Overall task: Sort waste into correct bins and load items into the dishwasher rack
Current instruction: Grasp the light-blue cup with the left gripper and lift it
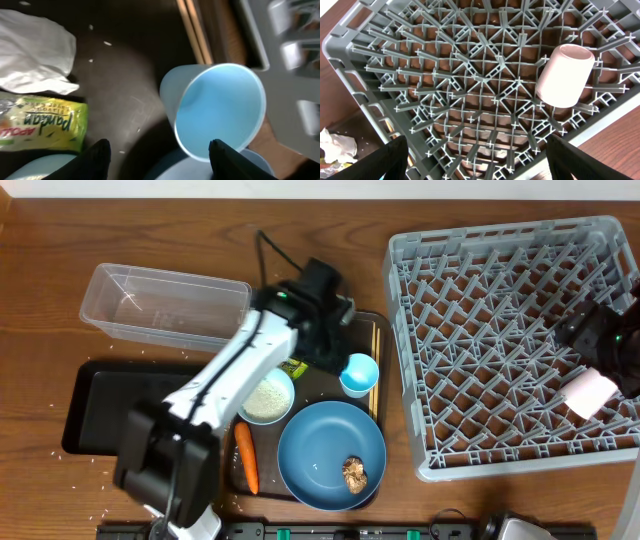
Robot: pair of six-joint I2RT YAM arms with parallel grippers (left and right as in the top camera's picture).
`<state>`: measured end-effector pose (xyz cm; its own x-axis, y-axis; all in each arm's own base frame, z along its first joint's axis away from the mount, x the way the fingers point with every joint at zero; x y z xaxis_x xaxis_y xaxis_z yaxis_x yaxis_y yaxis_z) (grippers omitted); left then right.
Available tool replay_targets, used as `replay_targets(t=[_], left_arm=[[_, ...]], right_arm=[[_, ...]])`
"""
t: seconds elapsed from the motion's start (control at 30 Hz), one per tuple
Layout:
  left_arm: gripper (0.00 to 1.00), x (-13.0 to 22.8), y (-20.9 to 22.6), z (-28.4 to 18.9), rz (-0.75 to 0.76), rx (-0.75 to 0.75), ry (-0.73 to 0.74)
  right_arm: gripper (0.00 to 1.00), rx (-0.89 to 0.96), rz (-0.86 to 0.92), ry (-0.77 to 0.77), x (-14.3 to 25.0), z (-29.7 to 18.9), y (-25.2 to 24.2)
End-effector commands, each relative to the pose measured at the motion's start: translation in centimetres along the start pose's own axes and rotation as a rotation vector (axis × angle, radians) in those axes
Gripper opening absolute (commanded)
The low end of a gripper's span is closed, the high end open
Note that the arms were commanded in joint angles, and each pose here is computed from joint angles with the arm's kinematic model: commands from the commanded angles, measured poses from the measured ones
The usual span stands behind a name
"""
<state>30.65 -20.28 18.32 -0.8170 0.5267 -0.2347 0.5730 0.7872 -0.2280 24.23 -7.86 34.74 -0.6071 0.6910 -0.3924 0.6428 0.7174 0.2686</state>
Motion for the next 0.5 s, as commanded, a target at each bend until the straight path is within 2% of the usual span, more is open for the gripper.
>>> replay_targets(t=[0.0, 0.17, 0.23, 0.3, 0.4, 0.47], left_arm=[[0.63, 0.3, -0.1, 1.1, -0.005, -0.102, 0.035], [0.57, 0.4, -1.1, 4.1, 0.025, -0.094, 0.101], [0.47, 0.3, -1.5, 5.4, 0.039, -0.092, 0.118], [0.42, 0.3, -1.7, 6.1, 0.046, -0.09, 0.125], [0.25, 0.1, -1.7, 6.3, 0.05, -0.09, 0.116], [0.06, -0.1, -1.5, 6.2, 0.046, -0.091, 0.107]], right_arm=[[0.82, 0.017, 0.02, -0.004, -0.1, 0.1, -0.3], [0.83, 0.017, 0.02, -0.005, -0.1, 0.1, -0.3], [0.83, 0.017, 0.02, -0.005, -0.1, 0.1, -0.3], [0.83, 0.017, 0.019, -0.004, -0.1, 0.1, -0.3], [0.83, 0.019, 0.02, -0.001, 0.0, 0.1, -0.3], [0.83, 0.021, 0.019, 0.003, 0.0, 0.1, -0.4]])
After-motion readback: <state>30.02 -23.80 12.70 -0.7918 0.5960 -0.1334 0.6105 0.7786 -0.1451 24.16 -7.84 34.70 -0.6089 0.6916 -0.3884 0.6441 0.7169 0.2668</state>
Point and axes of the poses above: each gripper's point midway between its finger pads, its own z axis out along the fingers, its own y axis along the line the jaws close on, x = y × z, the point moved 9 cm from there along -z, back along the fingers, and after that the axes turned 8 degrees about z, right-handed, at the moved point
